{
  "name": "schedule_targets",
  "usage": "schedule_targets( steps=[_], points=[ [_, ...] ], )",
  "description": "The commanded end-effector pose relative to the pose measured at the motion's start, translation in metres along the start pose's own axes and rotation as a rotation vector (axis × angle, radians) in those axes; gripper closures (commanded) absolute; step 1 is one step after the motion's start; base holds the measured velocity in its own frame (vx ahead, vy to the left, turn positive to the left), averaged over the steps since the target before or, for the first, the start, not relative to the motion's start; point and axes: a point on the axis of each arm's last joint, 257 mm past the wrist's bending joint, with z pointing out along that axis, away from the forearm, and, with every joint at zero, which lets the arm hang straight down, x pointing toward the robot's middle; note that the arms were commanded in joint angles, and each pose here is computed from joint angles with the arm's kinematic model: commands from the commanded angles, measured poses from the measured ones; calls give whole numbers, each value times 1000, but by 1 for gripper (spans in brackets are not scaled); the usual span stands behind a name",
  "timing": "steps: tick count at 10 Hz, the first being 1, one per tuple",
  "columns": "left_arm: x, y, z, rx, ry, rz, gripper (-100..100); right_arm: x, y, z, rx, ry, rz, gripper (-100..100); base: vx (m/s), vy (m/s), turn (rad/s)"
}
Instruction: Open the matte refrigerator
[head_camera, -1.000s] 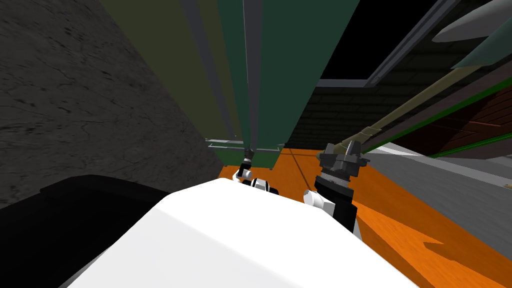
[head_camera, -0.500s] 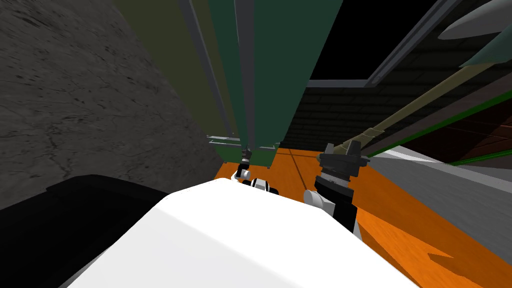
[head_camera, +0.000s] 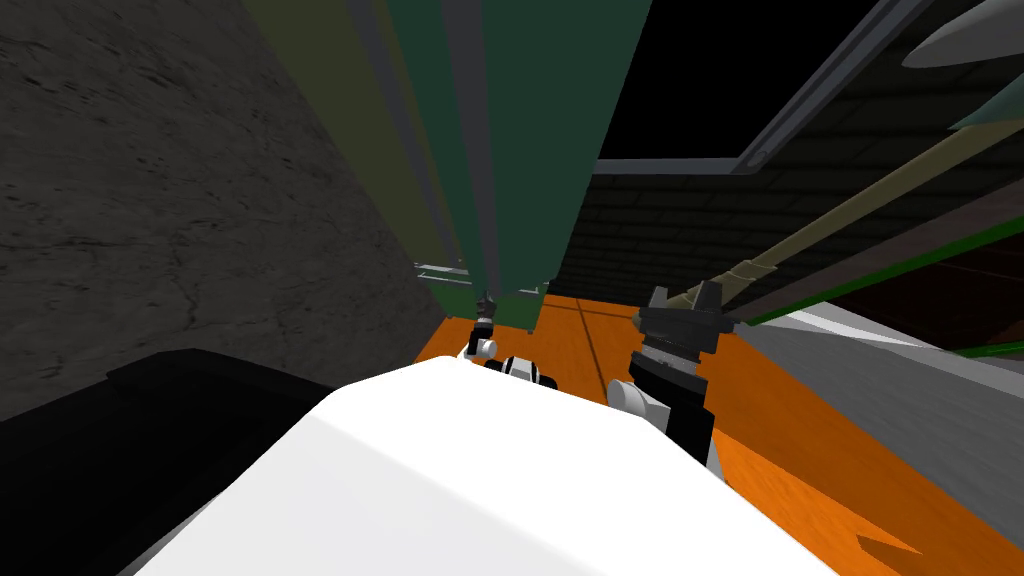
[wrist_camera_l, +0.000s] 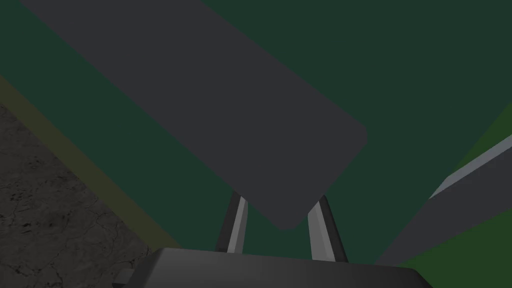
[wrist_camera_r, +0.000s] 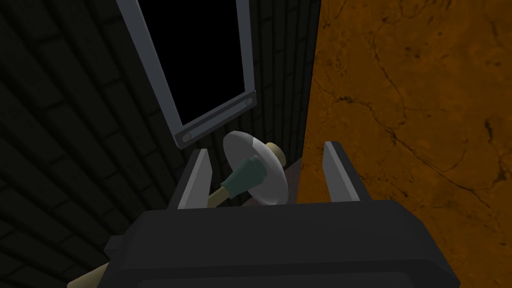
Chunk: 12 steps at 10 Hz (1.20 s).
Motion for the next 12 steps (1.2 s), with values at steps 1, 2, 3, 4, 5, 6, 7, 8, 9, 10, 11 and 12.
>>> schedule_targets(
  steps=[1, 2, 3, 4, 5, 6, 7, 8, 9, 10, 11, 12],
  points=[
    [-8, -14, 4, 34, -23, 9, 100, 0, 0, 0, 0, 0, 0, 0, -23, -282, 125],
    [-15, -21, 3, 47, -40, 18, 100, 0, 0, 0, 0, 0, 0, 0, -14, -294, 189],
    [-23, -27, 2, 60, -58, 27, 100, 0, 0, 0, 0, 0, 0, 0, -59, -306, 165],
    [-23, -27, 2, 60, -58, 27, 100, 0, 0, 0, 0, 0, 0, 0, -54, -208, 56],
    [-30, -23, -3, 47, -72, 33, 100, 0, 0, 0, 0, 0, 0, 0, -31, -71, 24],
    [-40, -28, -7, 55, -97, 43, 100, 0, 0, 0, 0, 0, 0, 0, 12, -148, 68],
    [-48, -35, -8, 70, -115, 50, 100, 0, 0, 0, 0, 0, 0, 0, 33, -257, 149],
    [-55, -41, -10, 85, -134, 57, 100, 0, 0, 0, 0, 0, 0, 0, 38, -280, 178],
    [-55, -41, -10, 85, -134, 57, 100, 0, 0, 0, 0, 0, 0, 0, 26, -243, 87],
    [-63, -48, -11, 100, -152, 65, 100, 0, 0, 0, 0, 0, 0, 0, -31, -234, 63],
    [-70, -55, -13, 115, -170, 73, 100, 0, 0, 0, 0, 0, 0, 0, 13, -231, 98],
    [-70, -55, -13, 115, -170, 73, 100, 0, 0, 0, 0, 0, 0, 0, 19, -207, 66]
  ],
)
